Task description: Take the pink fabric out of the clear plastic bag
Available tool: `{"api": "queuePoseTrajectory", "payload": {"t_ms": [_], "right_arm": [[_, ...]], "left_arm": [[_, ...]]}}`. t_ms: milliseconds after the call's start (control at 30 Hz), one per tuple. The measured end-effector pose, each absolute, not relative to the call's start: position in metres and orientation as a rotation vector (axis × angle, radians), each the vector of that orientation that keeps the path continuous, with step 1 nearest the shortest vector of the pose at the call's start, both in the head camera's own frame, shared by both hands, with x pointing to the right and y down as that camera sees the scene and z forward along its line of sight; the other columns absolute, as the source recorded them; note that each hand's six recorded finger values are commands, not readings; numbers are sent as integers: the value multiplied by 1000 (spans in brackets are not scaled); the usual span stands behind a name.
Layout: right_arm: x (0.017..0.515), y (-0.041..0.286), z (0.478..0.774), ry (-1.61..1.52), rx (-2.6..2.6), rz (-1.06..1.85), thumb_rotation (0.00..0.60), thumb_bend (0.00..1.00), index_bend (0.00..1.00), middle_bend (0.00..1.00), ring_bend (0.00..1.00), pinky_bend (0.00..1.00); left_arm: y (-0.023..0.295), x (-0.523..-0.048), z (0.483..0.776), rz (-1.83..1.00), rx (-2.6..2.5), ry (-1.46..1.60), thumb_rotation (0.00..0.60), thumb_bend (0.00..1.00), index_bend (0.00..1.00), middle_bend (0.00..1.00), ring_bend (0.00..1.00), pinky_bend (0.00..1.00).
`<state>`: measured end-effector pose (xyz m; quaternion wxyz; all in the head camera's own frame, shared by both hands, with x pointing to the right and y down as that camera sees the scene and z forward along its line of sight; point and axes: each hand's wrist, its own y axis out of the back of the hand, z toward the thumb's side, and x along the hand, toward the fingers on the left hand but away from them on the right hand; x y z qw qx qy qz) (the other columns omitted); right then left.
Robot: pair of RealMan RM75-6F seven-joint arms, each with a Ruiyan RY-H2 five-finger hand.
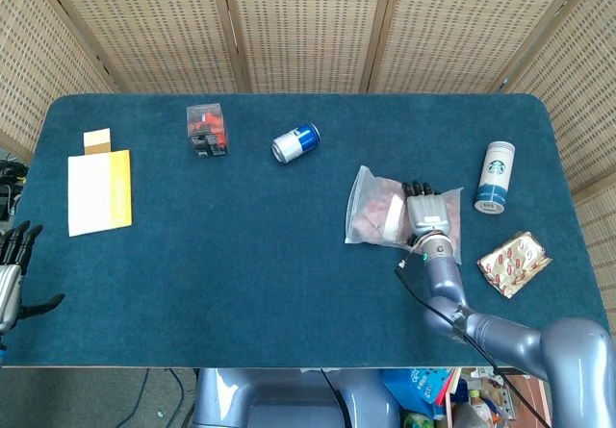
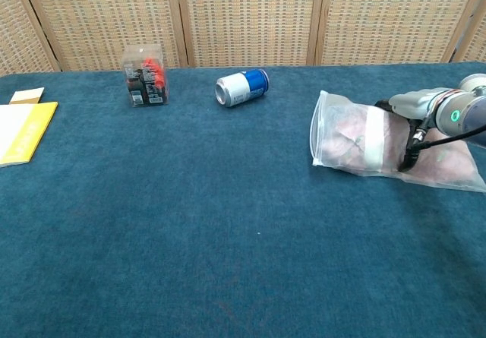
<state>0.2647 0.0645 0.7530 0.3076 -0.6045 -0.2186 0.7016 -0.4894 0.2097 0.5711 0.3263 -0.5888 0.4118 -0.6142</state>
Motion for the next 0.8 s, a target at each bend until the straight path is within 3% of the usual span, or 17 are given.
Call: {"api": "queuePoseTrajectory", "payload": {"t_ms": [100,133,167,267,467,800], "right_arm": [[265,63,755,-580,-1589,1835,600,219,392,549,536,710],[264,63,754,-581,-1588,1826,600,349,458,591,572,749],[264,62,754,-584,-1588,1815,600,461,500,622,596,774],[260,59,750,-606,-1591,1765,600,637,552,665,626,792],[244,52,729,-702,-1661,1591,600,673,565,678,638,792],[186,45,662,-755,-1821,1107,600,673,565,676,638,792]], "left_arm": [[210,-489,571,-1609,-1545,1079,600,109,0,0,0,0],[210,-489,571,-1609,-1545,1079,600,109,0,0,0,0],[210,-489,571,-1610,-1545,1079,600,109,0,0,0,0],[210,-490,572,-1614,-1546,1082,600,108,0,0,0,0],[209,-490,573,-1619,-1549,1085,600,112,0,0,0,0],[191,-491,571,-1594,-1551,1087,600,114,0,0,0,0]]}}
